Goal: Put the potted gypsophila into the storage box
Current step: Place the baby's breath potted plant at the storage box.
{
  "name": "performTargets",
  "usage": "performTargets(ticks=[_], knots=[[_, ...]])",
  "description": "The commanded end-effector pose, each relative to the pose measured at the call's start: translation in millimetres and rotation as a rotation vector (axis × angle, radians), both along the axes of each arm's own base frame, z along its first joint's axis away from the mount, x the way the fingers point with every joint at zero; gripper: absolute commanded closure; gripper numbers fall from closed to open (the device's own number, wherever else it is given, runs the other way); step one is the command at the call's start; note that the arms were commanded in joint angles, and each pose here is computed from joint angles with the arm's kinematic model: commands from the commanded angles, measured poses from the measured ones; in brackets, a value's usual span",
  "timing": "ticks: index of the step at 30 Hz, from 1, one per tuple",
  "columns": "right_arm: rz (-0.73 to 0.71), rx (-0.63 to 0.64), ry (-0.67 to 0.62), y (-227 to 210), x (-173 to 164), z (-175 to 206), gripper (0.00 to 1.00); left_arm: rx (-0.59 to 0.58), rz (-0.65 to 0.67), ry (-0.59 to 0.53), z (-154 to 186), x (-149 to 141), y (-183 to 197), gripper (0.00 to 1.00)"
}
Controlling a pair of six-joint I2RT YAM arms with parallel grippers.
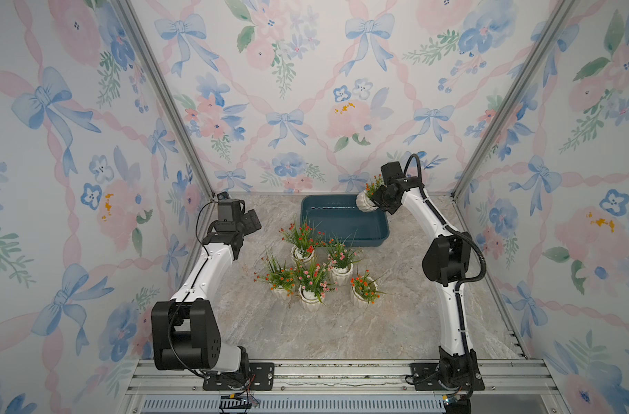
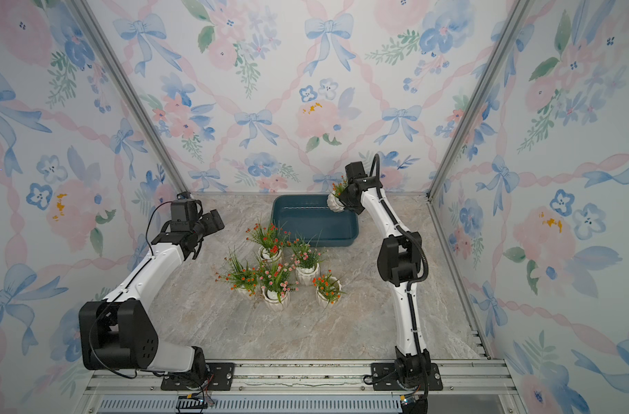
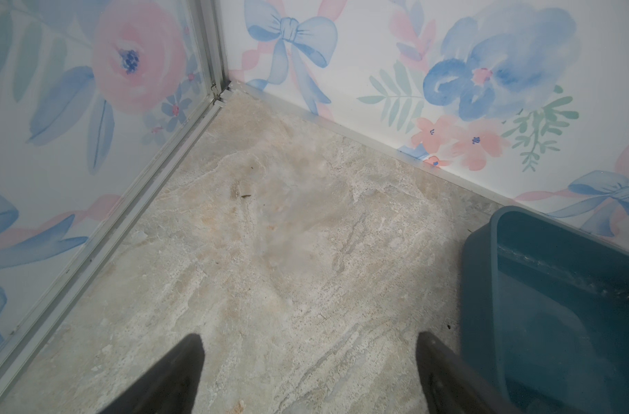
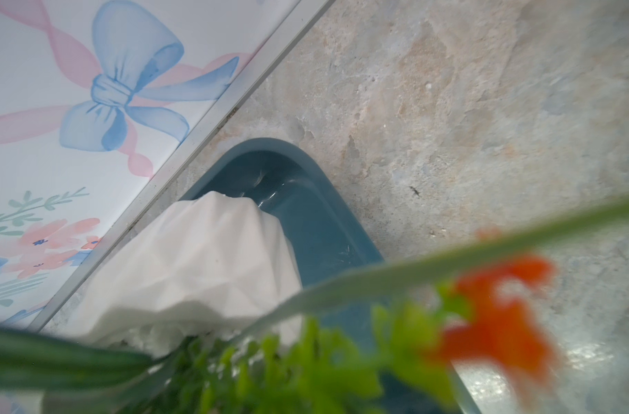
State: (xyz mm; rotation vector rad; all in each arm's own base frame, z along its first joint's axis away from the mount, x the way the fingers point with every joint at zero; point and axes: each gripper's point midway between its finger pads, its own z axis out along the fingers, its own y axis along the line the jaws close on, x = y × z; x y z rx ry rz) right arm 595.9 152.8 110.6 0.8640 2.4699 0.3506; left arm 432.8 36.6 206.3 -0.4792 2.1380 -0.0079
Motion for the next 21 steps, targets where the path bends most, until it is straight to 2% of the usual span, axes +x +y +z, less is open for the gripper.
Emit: performTargets(ticks=[1,21], knots=[[-0.021,0.017,-0.046,8.6,9.3,3.9,0.87,-0.019,-0.001,0.002,1.8,2.9,1.6,0.07],[-0.055,-0.015,0.003,-1.7,8.2,-25.1,0.84,-0.030,0.004,-0.001,2.0,2.6,4.3,0.07]])
